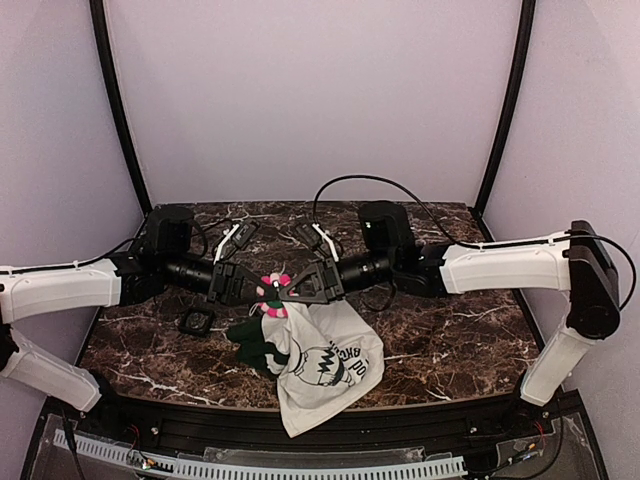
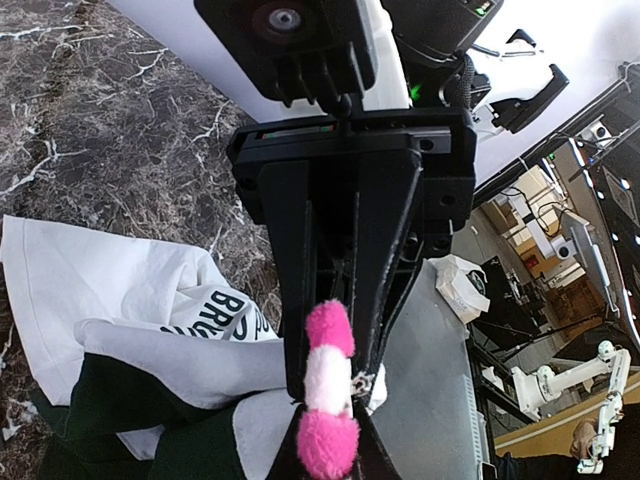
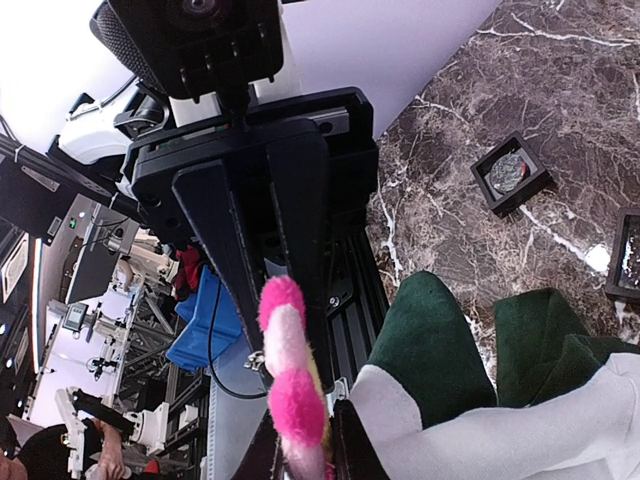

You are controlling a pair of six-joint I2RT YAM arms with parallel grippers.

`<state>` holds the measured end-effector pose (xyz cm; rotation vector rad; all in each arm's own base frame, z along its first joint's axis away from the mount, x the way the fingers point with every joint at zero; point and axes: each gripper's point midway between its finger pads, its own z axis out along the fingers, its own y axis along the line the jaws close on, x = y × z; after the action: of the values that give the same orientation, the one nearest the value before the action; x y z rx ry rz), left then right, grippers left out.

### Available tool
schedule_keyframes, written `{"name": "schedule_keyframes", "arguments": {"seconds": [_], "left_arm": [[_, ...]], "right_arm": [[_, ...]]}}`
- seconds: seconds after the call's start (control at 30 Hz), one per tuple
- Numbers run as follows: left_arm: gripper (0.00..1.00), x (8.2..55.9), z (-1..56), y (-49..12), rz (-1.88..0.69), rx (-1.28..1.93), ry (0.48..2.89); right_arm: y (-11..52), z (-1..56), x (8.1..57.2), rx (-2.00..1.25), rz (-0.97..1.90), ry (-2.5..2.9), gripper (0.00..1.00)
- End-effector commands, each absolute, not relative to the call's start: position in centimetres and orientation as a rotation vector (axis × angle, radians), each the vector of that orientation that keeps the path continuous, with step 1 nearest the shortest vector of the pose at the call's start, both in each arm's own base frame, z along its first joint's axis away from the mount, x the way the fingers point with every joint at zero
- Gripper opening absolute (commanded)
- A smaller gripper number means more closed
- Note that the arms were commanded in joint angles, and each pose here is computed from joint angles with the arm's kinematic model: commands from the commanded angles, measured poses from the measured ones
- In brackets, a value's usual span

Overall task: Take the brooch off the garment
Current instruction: Open the brooch on the crumpled clothing.

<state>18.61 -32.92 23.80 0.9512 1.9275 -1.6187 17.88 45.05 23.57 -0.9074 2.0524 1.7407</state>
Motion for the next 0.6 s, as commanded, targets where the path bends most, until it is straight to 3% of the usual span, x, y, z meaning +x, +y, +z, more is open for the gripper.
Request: {"name": "schedule_keyframes", "arguments": {"seconds": [0.0, 0.57], "left_arm": [[0.01, 17.7, 26.1, -33.8, -1.595, 1.031, 1.784], [0.01, 18.0, 25.0, -34.3, -1.611, 1.026, 1.842]], "right_arm": [[46.3, 21.4, 19.0, -0.831, 1.668, 2.140, 0.08], [46.5, 23.6, 17.9, -0.966, 1.717, 2.015, 0.22]]}}
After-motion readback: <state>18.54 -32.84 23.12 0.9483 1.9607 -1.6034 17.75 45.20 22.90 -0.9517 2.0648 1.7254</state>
